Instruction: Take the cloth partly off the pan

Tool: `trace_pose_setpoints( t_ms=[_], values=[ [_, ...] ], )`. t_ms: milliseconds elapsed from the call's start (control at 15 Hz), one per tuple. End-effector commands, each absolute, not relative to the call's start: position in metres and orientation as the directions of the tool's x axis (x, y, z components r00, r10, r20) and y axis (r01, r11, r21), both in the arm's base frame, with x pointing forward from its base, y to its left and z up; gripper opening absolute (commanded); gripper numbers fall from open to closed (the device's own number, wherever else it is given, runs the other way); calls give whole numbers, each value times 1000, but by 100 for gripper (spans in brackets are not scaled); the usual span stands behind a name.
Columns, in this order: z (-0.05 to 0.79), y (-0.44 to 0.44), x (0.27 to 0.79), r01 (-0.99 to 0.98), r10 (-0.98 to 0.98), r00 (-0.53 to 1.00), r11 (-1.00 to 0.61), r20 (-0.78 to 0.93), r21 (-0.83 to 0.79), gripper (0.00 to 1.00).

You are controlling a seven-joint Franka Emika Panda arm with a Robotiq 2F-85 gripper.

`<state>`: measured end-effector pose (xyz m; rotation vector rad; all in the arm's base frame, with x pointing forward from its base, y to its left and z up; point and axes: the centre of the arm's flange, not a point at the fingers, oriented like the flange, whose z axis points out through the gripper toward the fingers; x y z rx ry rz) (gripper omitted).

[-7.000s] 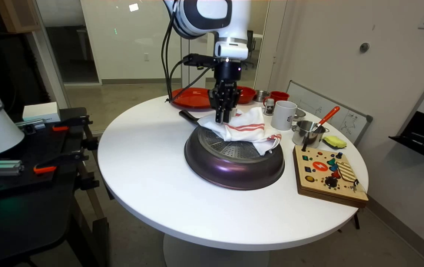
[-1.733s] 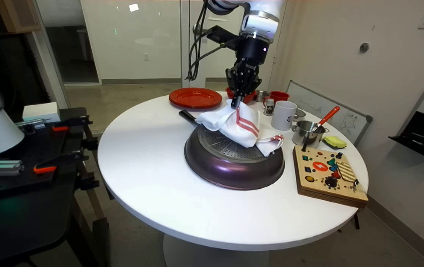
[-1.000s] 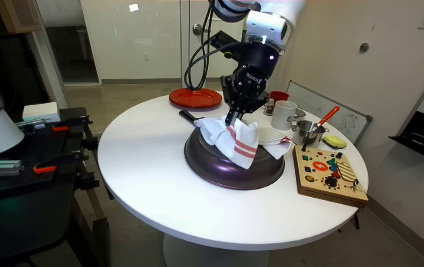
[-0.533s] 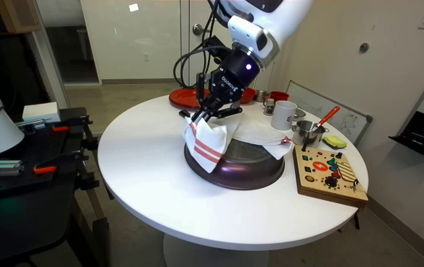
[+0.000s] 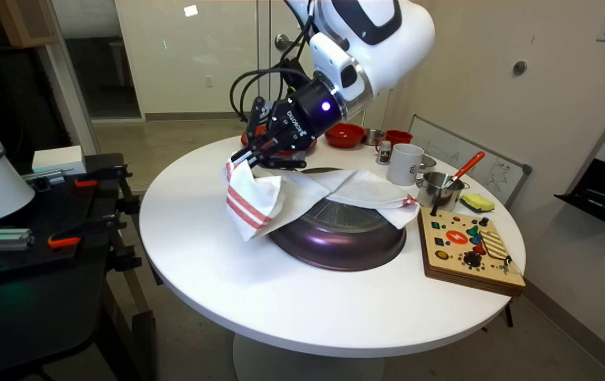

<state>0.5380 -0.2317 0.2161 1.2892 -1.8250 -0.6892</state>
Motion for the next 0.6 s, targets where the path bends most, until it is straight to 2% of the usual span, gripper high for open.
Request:
trace_pose_setpoints(
  t_ms=[0, 267, 533],
  values=[
    [205, -226, 531, -433, -940, -174, 340, 293, 835, 3],
    [200, -224, 513, -405, -929, -231, 362, 289, 840, 3],
    [219, -226, 497, -417, -876, -355, 460, 326, 784, 3]
  ],
)
